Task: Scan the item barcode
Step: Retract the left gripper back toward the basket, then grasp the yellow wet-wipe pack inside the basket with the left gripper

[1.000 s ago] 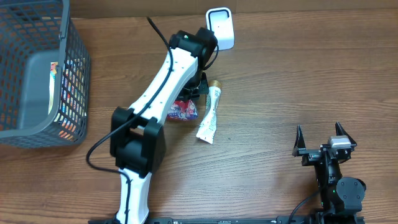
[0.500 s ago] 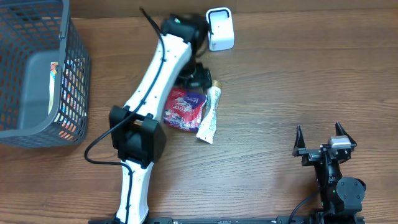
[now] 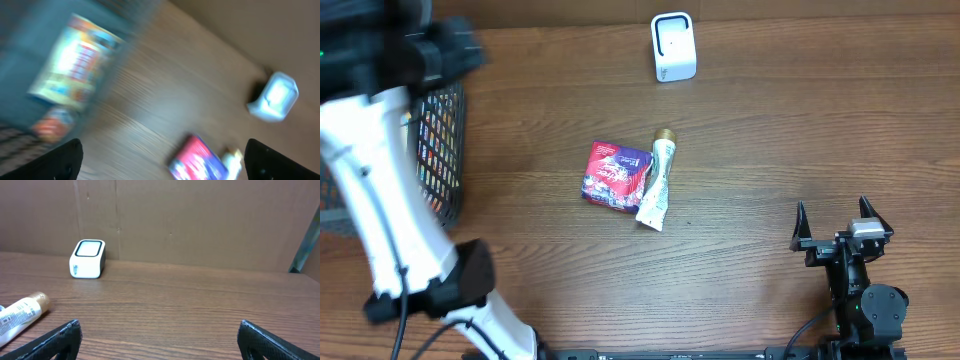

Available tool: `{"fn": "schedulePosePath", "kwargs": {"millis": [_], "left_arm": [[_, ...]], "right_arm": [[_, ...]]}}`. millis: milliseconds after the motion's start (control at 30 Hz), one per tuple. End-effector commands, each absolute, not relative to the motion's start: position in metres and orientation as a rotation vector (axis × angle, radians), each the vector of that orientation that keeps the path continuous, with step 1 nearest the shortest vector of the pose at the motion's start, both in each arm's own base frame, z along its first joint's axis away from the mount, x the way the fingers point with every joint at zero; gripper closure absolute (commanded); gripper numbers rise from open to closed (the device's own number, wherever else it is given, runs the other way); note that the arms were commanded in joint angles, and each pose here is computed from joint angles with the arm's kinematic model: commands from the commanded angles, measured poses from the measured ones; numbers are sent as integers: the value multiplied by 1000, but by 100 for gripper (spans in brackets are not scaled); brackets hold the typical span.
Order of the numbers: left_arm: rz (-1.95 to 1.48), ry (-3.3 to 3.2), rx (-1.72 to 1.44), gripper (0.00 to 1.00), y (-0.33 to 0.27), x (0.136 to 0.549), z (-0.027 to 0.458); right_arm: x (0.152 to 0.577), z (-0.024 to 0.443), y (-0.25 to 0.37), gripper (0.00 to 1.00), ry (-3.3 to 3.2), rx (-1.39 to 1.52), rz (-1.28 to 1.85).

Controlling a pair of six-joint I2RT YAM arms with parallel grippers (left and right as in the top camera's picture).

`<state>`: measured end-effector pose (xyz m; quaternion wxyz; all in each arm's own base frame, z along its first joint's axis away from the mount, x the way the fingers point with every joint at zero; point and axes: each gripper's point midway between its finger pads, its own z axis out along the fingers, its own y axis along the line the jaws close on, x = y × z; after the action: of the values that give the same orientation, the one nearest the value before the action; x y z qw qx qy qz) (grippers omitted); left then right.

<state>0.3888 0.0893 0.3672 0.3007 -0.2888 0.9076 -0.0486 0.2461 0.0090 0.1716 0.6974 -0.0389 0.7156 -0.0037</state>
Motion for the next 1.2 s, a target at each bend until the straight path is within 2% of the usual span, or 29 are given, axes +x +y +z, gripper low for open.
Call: {"fn": "schedulePosePath", "kwargs": {"millis": [0,67,133,267,433,800,900,1067,1167], "left_arm": [[46,2287,-943,3,168,351,385],[98,2232,-1160,2,211,338,370],[133,2226,-1244,2,238,337,353],[152,2267,-1295,1,271,361,312],[168,2382,-1213,2,295,403,252],[112,2722,-1031,7,283,432,138],[-2,2790,-942,9,263,445,115],[58,2834,-921,10,257,448,102],[68,2873,-913,22,251,448,91]], "right_arm": [[246,170,10,0,1593,-87,-4],[246,170,10,0,1593,-87,-4],[246,170,10,0,1593,-87,-4],[246,170,10,0,1593,-87,-4],[246,170,10,0,1593,-87,-4],[246,170,10,0,1593,-87,-4],[246,170,10,0,1593,-87,-4],[246,170,10,0,1593,-87,-4],[246,170,10,0,1593,-87,-4]]}}
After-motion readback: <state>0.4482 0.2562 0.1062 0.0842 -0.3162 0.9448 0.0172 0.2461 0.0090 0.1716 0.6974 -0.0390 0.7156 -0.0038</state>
